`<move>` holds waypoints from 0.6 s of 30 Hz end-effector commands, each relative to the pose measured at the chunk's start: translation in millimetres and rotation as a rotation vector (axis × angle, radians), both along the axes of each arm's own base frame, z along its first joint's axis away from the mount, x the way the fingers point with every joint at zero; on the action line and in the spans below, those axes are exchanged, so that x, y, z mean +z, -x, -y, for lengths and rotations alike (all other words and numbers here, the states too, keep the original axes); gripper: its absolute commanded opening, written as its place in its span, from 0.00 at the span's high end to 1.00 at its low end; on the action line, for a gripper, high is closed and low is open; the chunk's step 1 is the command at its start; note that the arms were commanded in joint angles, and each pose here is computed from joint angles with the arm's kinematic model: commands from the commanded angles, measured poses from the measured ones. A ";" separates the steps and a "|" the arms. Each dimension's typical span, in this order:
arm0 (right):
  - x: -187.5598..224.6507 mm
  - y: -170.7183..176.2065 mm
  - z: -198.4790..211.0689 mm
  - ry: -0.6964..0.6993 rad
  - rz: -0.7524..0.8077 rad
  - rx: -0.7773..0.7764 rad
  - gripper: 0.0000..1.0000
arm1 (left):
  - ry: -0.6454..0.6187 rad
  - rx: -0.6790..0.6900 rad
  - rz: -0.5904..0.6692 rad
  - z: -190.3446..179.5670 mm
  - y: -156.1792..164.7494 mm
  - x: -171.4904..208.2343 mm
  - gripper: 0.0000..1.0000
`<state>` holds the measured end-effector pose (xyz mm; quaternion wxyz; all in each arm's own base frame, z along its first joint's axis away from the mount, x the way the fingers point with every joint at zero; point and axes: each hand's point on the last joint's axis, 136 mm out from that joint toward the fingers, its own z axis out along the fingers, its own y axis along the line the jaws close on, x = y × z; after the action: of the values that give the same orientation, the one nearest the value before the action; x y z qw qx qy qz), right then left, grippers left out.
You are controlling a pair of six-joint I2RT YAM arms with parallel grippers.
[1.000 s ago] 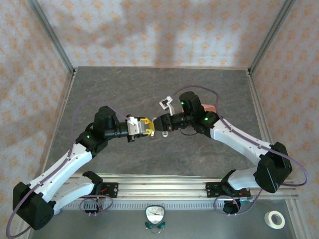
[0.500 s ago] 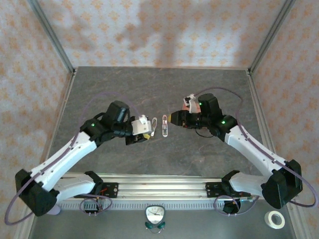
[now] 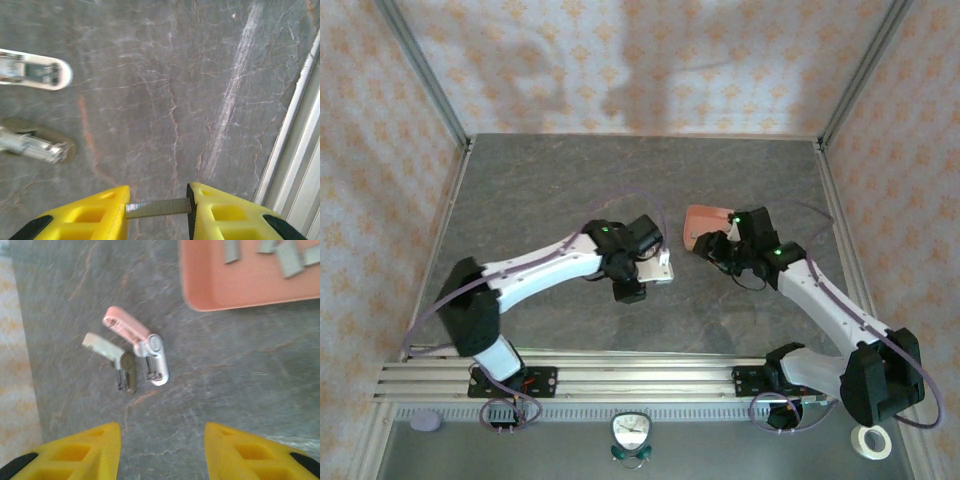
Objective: Load the staples into the stapler
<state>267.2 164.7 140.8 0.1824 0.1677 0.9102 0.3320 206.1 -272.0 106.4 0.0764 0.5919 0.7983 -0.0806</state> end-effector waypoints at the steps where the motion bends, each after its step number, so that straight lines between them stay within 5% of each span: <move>1: -9.7 6.9 14.7 0.009 -0.056 -0.091 0.52 | -0.037 0.079 -0.008 15.6 -4.5 -11.8 0.67; 18: -13.8 31.6 48.1 0.089 -0.052 -0.217 0.52 | -0.164 0.186 -0.021 48.1 -20.9 -82.9 0.64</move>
<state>241.9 129.5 136.1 0.2000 0.2455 0.9020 0.2936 219.6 -317.1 23.8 0.0139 0.5270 0.8491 -0.0344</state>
